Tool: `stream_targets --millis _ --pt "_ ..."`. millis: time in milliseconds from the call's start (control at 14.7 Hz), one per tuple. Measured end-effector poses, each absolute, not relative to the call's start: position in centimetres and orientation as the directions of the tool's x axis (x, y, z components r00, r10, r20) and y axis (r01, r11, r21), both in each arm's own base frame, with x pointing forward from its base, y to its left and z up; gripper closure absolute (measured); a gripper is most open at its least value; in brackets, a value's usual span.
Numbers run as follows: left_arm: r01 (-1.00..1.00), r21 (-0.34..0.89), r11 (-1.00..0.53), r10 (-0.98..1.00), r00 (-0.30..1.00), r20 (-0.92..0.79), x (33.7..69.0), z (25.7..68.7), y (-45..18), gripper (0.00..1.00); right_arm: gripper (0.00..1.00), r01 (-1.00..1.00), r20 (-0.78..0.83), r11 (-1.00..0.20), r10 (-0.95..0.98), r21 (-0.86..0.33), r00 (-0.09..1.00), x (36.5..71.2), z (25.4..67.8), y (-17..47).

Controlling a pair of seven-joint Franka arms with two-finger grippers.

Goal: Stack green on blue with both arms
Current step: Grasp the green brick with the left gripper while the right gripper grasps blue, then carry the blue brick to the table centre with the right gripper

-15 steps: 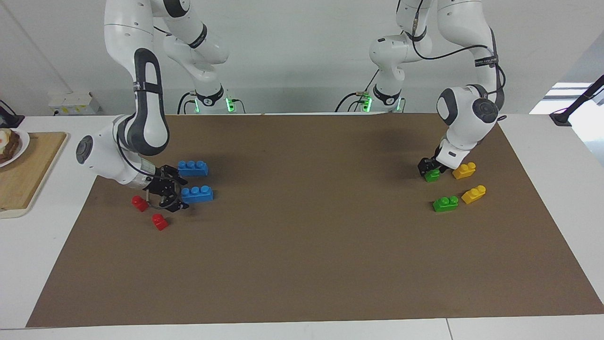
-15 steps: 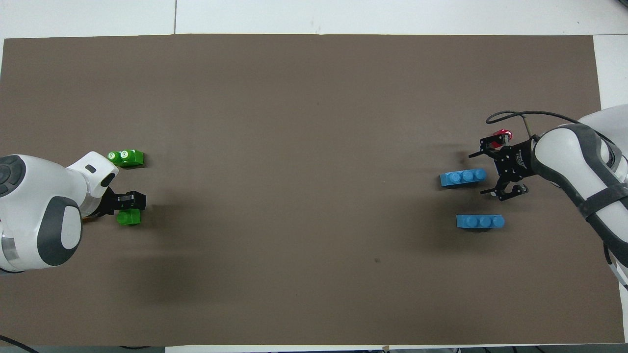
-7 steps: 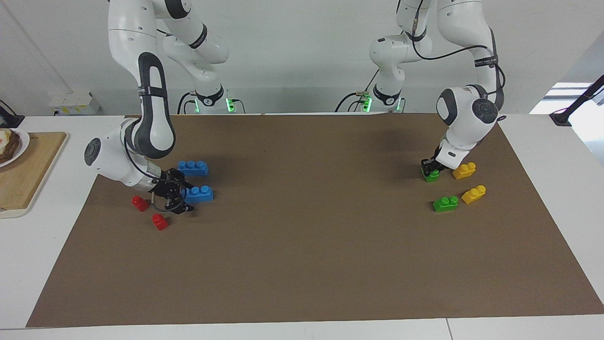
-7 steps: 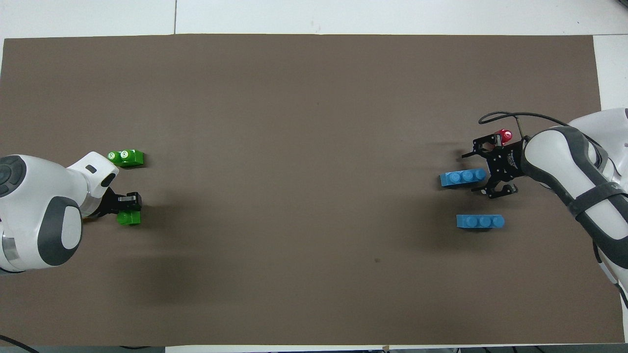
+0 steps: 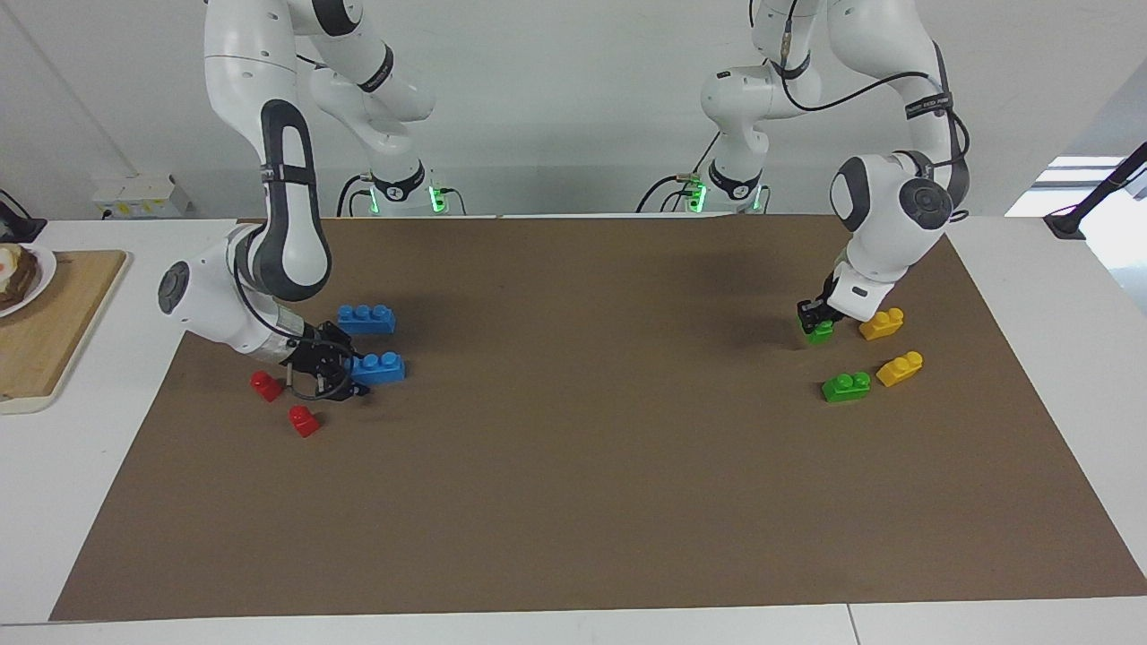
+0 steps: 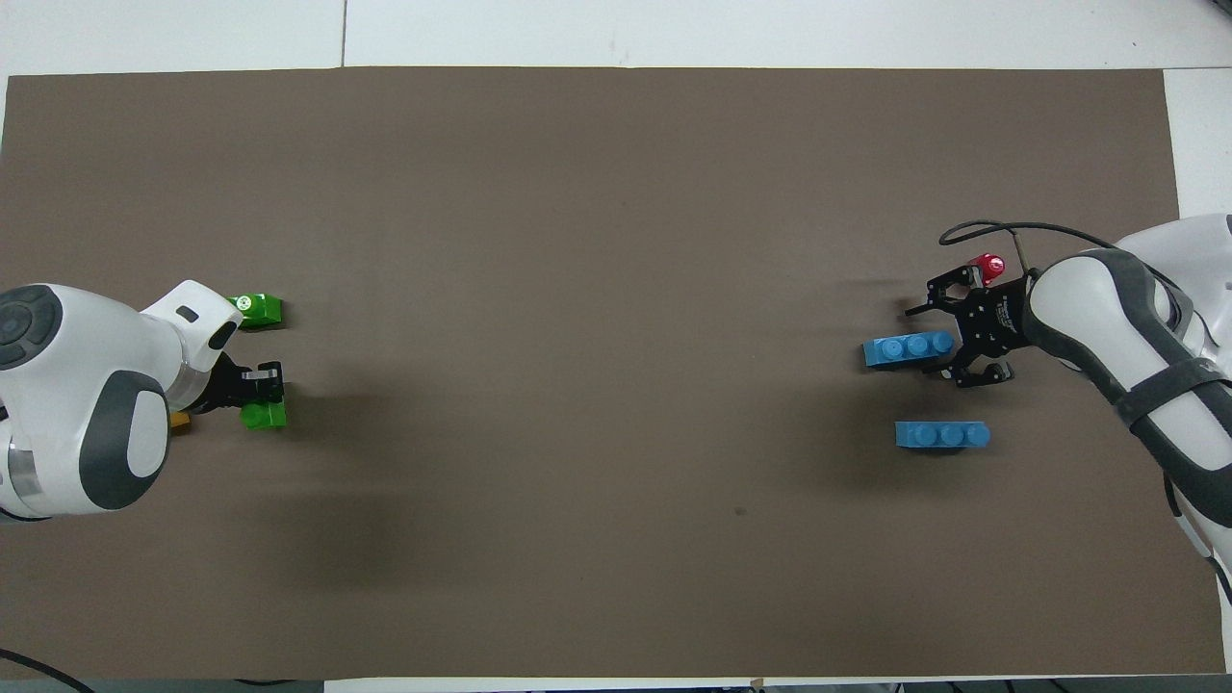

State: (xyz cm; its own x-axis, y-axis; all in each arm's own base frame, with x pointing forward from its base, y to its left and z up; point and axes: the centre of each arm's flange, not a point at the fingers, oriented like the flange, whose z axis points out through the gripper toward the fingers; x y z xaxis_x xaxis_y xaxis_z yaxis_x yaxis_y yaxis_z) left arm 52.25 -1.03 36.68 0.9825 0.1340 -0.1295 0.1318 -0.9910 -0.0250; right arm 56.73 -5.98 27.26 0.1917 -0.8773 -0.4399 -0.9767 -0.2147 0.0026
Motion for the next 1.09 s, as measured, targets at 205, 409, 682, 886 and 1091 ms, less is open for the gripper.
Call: stream_targets --millis 205,409,682,886,1091 --pt "0.152 -0.034 -0.988 0.155 0.974 -0.165 52.0 38.4 -0.6 0.66 0.56 -0.978 -0.446 -0.207 -0.876 0.002 0.184 56.7 27.2 -6.1" --pt "0.247 -0.050 -0.968 0.252 0.955 -0.159 52.1 39.5 -0.7 0.66 0.65 -0.979 -0.449 -0.204 -0.875 0.001 0.182 56.7 27.2 -6.0" --pt "0.377 -0.047 -0.925 0.380 0.912 -0.154 52.4 40.1 -1.2 0.66 0.65 -0.986 -0.492 -0.161 -0.856 -0.036 0.157 57.5 28.1 -5.2" --pt "0.432 -0.041 -0.901 0.432 0.888 -0.154 52.5 40.3 -1.3 0.66 0.65 -0.985 -0.496 -0.155 -0.852 -0.073 0.171 59.7 30.9 -1.8" --pt "0.516 -0.039 -0.855 0.516 0.843 -0.150 52.7 40.7 -1.5 0.66 0.65 -0.988 -0.495 -0.134 -0.856 -0.072 0.152 61.4 34.4 5.1"
